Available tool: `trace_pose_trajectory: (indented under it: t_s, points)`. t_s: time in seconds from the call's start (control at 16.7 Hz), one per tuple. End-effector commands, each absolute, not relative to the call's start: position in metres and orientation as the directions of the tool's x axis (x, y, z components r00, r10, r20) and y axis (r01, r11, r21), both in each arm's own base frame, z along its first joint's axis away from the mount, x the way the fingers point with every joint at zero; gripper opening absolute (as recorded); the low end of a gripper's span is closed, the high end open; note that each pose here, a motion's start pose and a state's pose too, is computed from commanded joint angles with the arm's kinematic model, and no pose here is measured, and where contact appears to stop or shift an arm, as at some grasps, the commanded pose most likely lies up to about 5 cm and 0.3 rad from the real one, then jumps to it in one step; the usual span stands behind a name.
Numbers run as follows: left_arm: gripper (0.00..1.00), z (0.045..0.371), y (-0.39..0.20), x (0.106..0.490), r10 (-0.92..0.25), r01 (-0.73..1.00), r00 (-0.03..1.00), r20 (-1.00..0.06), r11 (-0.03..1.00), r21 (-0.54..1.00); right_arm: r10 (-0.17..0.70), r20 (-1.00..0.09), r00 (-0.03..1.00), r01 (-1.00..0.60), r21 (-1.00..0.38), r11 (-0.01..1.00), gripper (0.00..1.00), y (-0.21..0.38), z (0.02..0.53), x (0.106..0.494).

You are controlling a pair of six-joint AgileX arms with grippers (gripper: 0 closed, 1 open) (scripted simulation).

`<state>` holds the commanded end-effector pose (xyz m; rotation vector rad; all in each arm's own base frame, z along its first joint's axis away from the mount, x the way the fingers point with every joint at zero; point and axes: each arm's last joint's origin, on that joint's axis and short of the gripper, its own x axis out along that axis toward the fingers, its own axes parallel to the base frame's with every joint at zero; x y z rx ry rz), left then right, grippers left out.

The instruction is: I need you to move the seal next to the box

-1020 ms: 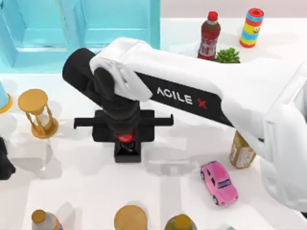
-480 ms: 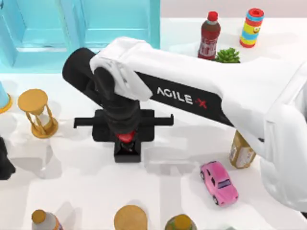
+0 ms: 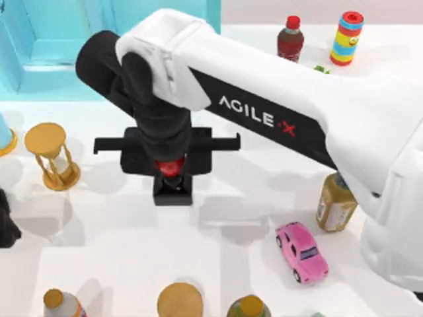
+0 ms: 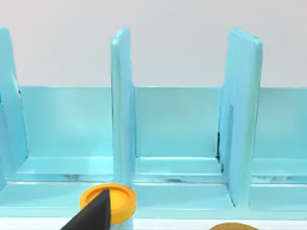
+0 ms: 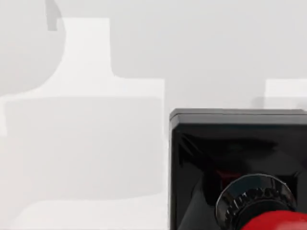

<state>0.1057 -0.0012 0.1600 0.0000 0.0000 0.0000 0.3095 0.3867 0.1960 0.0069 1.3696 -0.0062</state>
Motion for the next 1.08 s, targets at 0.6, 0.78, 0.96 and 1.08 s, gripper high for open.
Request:
trace_pose_trajectory:
  t_s: [0.6, 0.78, 0.96, 1.08]
  points:
    - [1.0, 0.16, -0.001, 0.106, 0.0, 0.0, 1.0, 0.0, 1.0, 0.0, 0.012, -0.979, 0.204, 0.019, 0.016, 1.0, 0.0, 0.318, 0.229, 0.346]
    - [1.0, 0.16, -0.001, 0.106, 0.0, 0.0, 1.0, 0.0, 1.0, 0.0, 0.014, -0.978, 0.209, 0.026, 0.02, 0.999, 0.0, 0.237, 0.256, 0.365]
    - [1.0, 0.16, -0.001, 0.106, 0.0, 0.0, 1.0, 0.0, 1.0, 0.0, 0.01, -0.977, 0.215, 0.029, 0.017, 0.999, 0.0, 0.148, 0.275, 0.36]
    - [1.0, 0.16, -0.001, 0.106, 0.0, 0.0, 1.0, 0.0, 1.0, 0.0, 0.009, -0.976, 0.216, 0.022, 0.014, 1.0, 0.0, 0.098, 0.282, 0.345]
